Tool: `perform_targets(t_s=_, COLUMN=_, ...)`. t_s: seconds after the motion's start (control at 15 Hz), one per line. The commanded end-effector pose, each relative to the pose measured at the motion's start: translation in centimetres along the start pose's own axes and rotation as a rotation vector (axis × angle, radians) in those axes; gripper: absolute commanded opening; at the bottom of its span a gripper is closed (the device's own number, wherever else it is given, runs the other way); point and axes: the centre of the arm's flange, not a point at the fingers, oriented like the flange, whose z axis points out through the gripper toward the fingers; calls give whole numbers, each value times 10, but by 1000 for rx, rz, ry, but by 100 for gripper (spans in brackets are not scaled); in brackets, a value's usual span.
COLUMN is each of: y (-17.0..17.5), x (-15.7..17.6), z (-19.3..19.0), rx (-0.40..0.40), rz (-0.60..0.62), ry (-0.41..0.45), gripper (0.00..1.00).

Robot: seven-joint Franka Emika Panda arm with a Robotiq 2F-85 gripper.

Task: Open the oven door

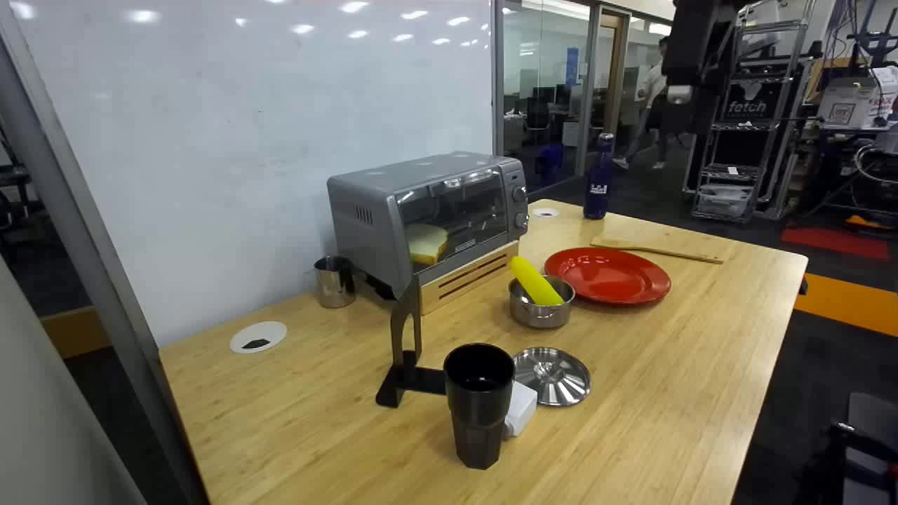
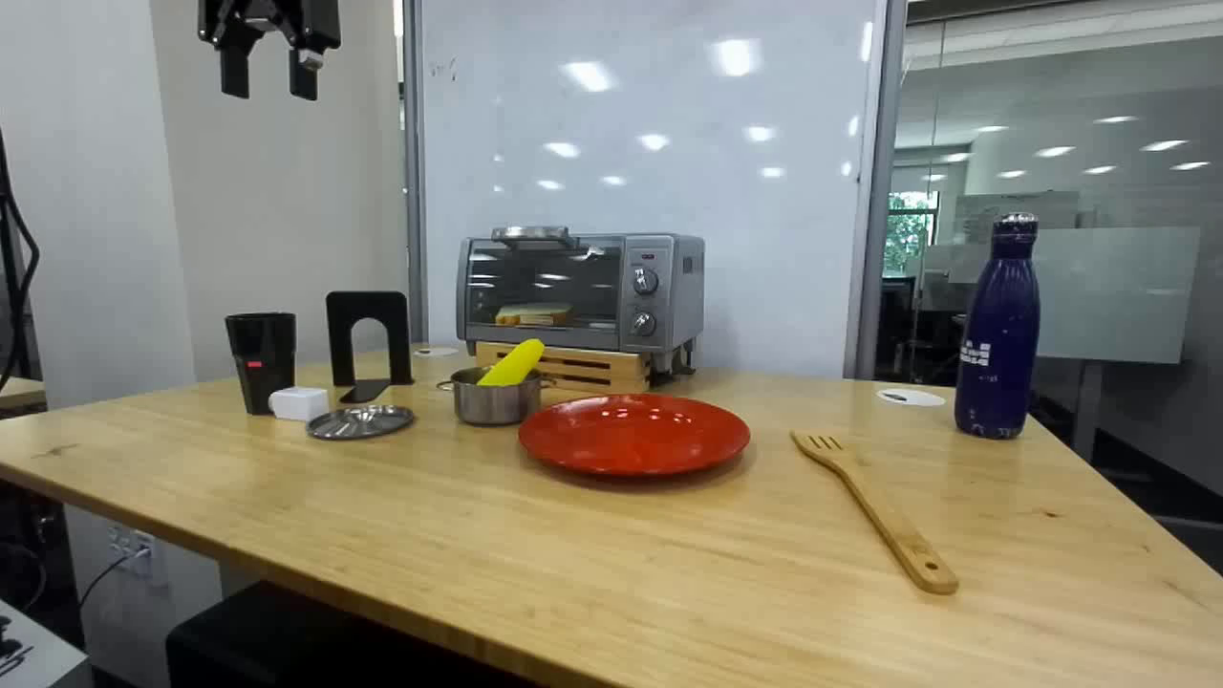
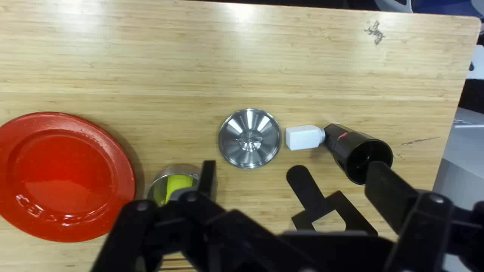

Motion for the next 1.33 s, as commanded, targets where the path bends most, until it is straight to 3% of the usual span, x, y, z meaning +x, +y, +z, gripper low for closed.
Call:
perform_targets(t_s=0.0, y=0, x=0, z=0, rx=0, rz=0, ry=0, gripper=100)
perform_targets(t_s=0.87, y=0, x=0, z=0, rx=0, rz=0, ry=0, gripper=100)
perform_targets(t_s=1.0, y=9, x=7, z=2, rx=-47, rz=-24, ry=8, gripper=100)
perform_targets(t_s=1.27, y=40, x=31, z=-6, rx=-236, rz=-195, ry=36, gripper=100)
